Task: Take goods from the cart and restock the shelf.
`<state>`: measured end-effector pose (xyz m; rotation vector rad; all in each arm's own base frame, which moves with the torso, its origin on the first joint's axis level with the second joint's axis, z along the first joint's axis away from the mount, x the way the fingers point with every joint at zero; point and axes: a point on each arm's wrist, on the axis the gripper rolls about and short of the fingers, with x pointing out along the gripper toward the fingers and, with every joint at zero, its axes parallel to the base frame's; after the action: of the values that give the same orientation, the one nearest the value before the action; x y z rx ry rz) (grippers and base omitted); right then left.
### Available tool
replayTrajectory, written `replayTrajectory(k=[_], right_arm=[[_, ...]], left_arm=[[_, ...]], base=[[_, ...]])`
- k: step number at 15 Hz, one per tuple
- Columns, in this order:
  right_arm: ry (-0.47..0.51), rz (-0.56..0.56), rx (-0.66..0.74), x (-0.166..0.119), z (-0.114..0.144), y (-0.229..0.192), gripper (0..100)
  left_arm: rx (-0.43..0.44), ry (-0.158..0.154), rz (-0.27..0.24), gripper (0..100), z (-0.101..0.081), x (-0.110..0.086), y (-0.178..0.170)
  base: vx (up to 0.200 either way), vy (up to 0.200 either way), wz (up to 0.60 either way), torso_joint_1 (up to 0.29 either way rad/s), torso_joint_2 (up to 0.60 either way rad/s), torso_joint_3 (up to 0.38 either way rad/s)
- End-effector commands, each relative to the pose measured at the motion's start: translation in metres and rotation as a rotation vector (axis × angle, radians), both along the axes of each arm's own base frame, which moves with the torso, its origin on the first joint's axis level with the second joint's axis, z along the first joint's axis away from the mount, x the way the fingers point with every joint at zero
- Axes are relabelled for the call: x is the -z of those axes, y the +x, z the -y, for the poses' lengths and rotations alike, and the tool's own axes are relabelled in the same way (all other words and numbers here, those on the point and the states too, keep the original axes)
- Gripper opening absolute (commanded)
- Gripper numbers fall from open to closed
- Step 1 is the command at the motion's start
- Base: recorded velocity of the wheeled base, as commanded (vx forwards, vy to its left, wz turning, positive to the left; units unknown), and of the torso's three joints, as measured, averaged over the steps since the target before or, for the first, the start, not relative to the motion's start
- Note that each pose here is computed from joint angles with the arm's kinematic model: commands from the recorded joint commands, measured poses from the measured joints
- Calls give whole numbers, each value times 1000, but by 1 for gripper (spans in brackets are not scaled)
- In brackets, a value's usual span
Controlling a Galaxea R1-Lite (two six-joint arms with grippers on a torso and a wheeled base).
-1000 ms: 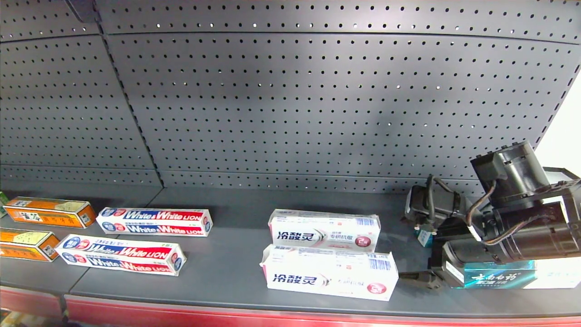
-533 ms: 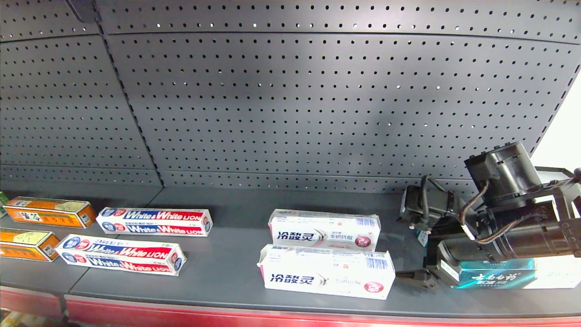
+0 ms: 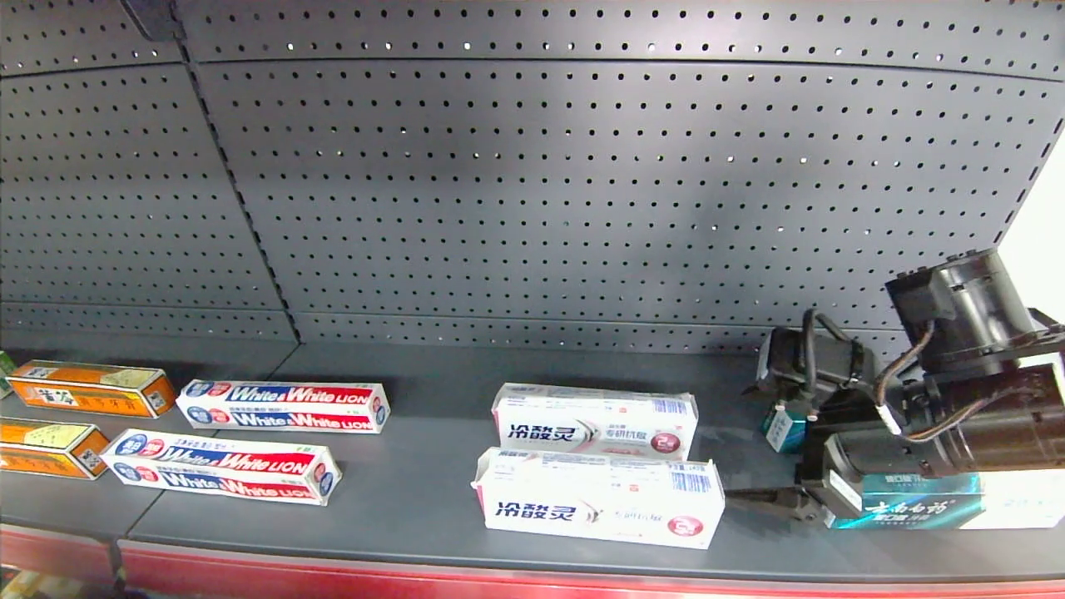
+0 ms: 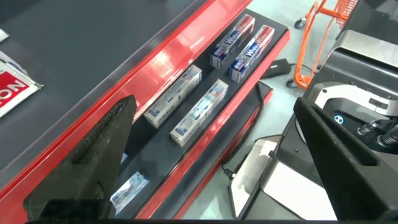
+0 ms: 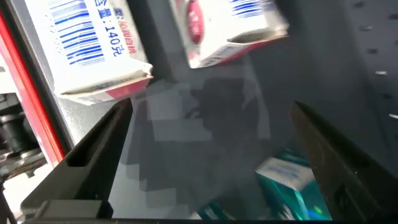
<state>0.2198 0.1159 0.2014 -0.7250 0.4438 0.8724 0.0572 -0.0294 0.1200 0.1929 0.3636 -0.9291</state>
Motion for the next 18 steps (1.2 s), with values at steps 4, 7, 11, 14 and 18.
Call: replayTrajectory(k=[4, 7, 11, 14, 18], right_arm=[[78, 159, 85, -40, 34, -28, 100], [208, 196, 176, -51, 49, -57, 100], [347, 185, 278, -43, 72, -107, 100], [406, 184, 360, -28, 86, -136, 100], [535, 217, 497, -11, 102, -174, 100]], left_arm=[[-113, 33, 31, 100, -3, -3, 0], [-228, 68, 63, 100, -5, -6, 1], [-396, 90, 151, 100, -11, -13, -5], [-575, 112, 237, 100, -19, -14, -19], [-811, 128, 299, 100, -31, 4, -46]], base=[[0, 0, 0, 0, 0, 0], [0, 0, 0, 0, 0, 0], [0, 0, 0, 0, 0, 0], [0, 0, 0, 0, 0, 0], [0, 0, 0, 0, 0, 0]])
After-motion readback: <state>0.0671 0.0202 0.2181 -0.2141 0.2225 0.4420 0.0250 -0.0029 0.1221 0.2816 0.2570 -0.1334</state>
